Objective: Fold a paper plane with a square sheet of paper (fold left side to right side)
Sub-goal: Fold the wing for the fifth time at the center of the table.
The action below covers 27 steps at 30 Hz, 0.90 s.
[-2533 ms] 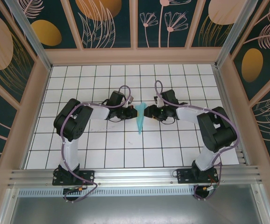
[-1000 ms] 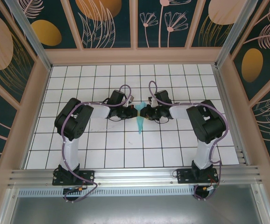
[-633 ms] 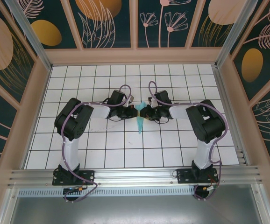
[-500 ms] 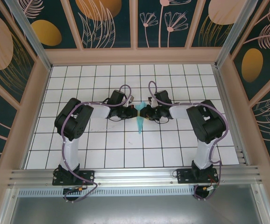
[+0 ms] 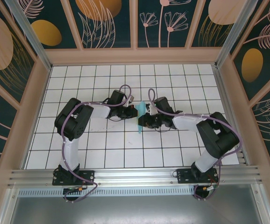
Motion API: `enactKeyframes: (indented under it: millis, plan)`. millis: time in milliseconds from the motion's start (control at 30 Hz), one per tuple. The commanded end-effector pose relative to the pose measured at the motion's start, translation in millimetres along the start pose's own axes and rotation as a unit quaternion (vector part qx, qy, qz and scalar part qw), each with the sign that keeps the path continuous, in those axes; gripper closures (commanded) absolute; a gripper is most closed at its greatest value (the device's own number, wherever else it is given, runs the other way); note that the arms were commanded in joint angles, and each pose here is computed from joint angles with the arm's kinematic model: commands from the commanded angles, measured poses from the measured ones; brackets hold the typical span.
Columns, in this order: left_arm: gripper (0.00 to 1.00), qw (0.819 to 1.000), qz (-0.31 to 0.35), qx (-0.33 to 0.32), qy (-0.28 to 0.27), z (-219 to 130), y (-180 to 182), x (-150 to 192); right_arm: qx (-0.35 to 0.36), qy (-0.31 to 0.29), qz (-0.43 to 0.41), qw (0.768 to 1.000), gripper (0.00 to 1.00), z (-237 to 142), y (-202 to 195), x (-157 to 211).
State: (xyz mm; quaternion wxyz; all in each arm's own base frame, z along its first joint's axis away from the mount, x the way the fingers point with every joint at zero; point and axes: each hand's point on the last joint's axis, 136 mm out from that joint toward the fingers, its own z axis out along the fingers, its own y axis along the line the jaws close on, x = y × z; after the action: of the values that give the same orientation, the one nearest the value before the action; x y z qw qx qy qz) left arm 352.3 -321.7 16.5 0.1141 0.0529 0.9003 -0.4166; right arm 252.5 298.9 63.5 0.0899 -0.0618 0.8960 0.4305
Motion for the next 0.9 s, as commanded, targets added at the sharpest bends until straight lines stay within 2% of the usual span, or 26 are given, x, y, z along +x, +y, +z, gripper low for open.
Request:
enactKeyframes:
  millis: [0,867]
  plan:
    - [1.0,0.997,-0.004,-0.072,-0.013,11.1,40.5,0.2,-0.023,0.004,-0.001,1.0,0.76,5.1,10.5,7.4]
    - [1.0,0.997,-0.003,-0.073,-0.011,10.8,40.8,0.9,0.019,0.031,0.001,0.999,0.76,27.0,-9.2,10.6]
